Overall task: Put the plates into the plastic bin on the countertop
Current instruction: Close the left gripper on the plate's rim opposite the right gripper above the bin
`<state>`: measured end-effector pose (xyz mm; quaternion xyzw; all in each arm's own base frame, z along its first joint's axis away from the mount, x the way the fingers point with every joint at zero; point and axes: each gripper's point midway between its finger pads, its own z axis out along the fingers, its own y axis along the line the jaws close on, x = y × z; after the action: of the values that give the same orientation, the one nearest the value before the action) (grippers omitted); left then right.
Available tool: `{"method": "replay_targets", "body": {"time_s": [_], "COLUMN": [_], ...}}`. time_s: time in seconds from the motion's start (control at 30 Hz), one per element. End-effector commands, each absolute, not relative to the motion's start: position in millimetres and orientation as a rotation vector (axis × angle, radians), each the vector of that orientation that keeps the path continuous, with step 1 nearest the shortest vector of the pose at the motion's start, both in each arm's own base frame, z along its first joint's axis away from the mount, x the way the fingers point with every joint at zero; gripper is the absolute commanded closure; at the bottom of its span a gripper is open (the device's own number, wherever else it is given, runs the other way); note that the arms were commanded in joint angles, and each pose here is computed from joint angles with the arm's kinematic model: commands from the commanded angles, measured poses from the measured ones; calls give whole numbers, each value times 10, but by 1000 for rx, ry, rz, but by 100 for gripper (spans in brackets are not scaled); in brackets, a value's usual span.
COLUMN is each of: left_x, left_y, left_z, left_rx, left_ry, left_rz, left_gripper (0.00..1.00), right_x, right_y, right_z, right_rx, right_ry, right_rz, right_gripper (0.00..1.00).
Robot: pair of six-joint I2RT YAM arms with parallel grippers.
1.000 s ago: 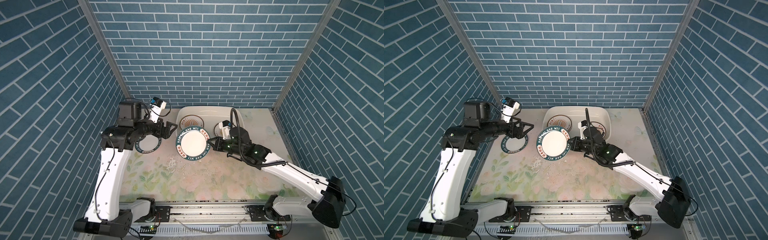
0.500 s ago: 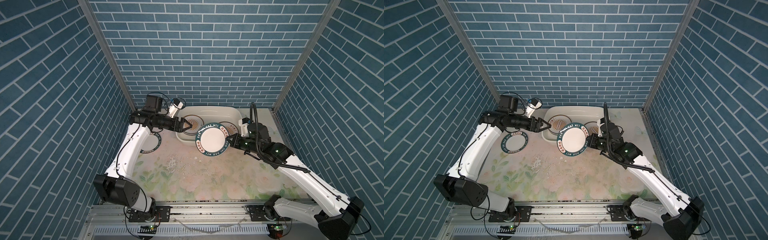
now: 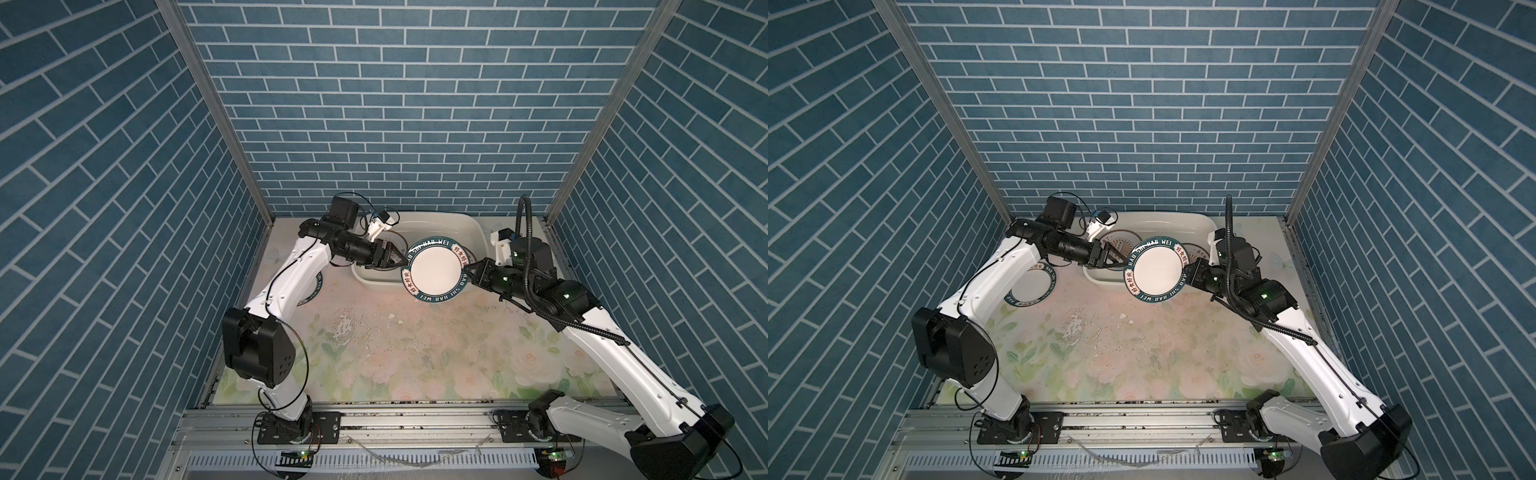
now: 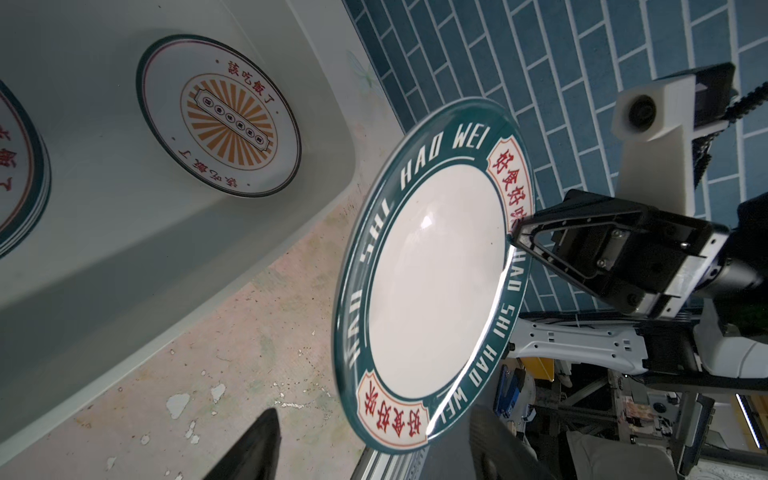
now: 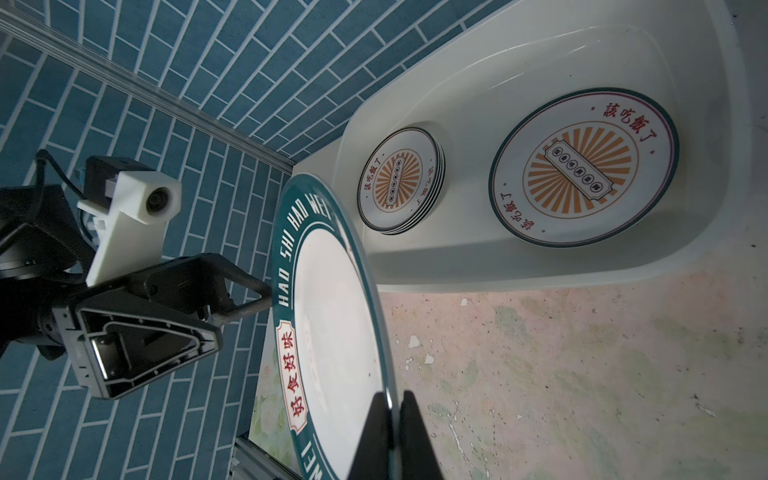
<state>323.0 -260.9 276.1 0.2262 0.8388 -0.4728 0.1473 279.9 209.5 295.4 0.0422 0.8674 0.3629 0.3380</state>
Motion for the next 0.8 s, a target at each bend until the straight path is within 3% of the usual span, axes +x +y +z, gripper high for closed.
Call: {"method": "replay_targets", "body": {"time_s": [0.0, 0.37, 0.53, 0.77], "left_x": [3214, 3040, 2994, 2976], "left_y": [-2681, -2919, -3024, -3060], "left_z": [2770, 2704, 2695, 2730], "left_rx": [681, 740, 792, 787], "left_ry": [2401, 2402, 2399, 2391], "left_rz": [-1379, -1531, -1543, -1578], "left_gripper": [30, 42, 66, 74], "right_x": [2767, 2755, 2755, 2742], "right_y": [2086, 2008, 1971, 1887], "right_z": [3189, 3160, 3173, 3121], "right_rx": [88, 98, 104, 123], "right_ry": [2165, 2146, 2139, 2137], "right_rz": [1020, 1058, 1063, 1059], "right_gripper": [100, 100, 100, 100]}}
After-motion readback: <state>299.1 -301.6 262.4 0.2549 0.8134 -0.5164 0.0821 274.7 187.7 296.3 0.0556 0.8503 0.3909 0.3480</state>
